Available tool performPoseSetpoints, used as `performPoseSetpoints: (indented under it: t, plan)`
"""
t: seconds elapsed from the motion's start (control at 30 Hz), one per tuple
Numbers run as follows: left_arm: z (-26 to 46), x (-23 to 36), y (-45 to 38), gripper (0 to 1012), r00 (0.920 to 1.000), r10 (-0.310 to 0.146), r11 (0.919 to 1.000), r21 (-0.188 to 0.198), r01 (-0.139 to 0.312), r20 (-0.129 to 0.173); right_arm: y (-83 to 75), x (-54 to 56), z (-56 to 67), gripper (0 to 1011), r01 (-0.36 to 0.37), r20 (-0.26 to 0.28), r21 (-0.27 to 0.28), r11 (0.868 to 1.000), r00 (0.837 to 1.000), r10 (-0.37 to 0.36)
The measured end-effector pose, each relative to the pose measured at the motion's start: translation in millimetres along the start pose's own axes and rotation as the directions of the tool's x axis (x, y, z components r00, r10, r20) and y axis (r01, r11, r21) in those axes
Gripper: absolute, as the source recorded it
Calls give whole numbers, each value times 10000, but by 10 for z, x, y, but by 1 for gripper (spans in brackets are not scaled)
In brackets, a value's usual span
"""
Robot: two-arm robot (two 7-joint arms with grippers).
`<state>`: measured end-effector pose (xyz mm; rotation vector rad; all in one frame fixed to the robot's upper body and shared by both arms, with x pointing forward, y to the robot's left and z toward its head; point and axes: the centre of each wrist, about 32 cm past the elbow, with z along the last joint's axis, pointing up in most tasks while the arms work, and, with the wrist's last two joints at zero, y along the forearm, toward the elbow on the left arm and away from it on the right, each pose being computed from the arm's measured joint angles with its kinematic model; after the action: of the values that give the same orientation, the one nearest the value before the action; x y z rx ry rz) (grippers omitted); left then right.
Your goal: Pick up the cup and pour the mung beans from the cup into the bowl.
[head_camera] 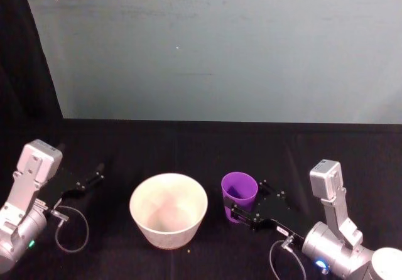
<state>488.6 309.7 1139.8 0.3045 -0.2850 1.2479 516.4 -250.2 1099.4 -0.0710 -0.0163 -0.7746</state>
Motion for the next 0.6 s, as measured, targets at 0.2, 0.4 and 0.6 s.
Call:
performPoseSetpoints:
  t: [0.2,0.4,0.6]
  plan:
    - [0,0,0,1003,10000,0,10000,1,0,0,0,0,0,757,3,-3,2,10000,10000,-3]
    - [0,0,0,1003,10000,1,10000,1,-1,-1,-22,-11,30,739,32,-49,6,10000,10000,-32]
    - [0,0,0,1003,10000,1,10000,0,-1,0,-156,-34,171,739,279,-420,116,9995,9987,-273]
